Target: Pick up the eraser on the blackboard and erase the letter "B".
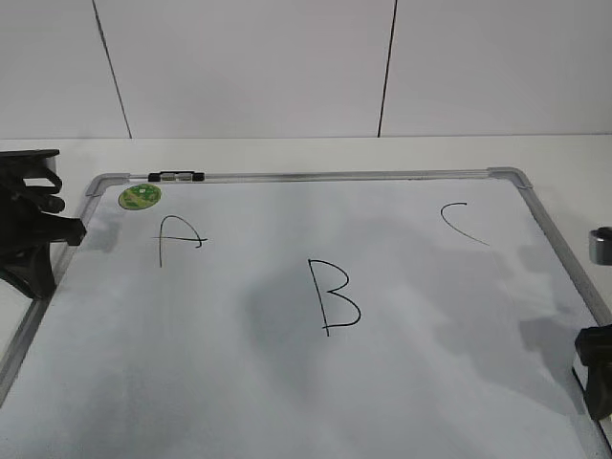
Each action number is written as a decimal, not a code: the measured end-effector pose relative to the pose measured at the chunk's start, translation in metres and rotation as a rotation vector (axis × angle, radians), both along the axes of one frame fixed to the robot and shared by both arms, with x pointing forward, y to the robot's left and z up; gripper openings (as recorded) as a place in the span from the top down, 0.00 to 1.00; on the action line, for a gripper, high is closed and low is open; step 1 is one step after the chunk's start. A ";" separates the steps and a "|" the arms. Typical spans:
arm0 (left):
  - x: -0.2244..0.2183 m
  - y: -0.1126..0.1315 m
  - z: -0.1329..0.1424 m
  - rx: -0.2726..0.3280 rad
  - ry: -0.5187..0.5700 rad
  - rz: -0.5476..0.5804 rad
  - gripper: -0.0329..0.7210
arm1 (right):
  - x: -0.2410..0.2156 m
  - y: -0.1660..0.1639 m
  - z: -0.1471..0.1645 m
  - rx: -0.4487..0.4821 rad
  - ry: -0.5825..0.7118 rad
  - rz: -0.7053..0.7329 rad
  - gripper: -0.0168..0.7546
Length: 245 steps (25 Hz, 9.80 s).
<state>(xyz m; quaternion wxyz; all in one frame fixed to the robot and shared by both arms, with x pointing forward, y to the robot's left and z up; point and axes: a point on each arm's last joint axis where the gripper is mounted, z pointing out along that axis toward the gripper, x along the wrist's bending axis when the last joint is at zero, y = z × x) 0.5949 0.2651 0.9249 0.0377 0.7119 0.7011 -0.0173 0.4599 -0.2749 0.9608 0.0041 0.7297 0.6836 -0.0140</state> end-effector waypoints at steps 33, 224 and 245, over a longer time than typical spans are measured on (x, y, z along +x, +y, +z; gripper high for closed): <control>0.000 0.000 0.000 0.000 0.002 0.000 0.92 | 0.026 0.013 0.020 0.095 0.088 0.008 0.28; -0.001 0.000 -0.001 -0.004 0.022 0.001 0.92 | 0.147 -0.025 0.003 0.149 -0.074 0.126 0.29; -0.001 0.000 -0.001 -0.004 0.022 0.001 0.92 | 0.149 -0.026 -0.005 0.147 -0.062 0.127 0.29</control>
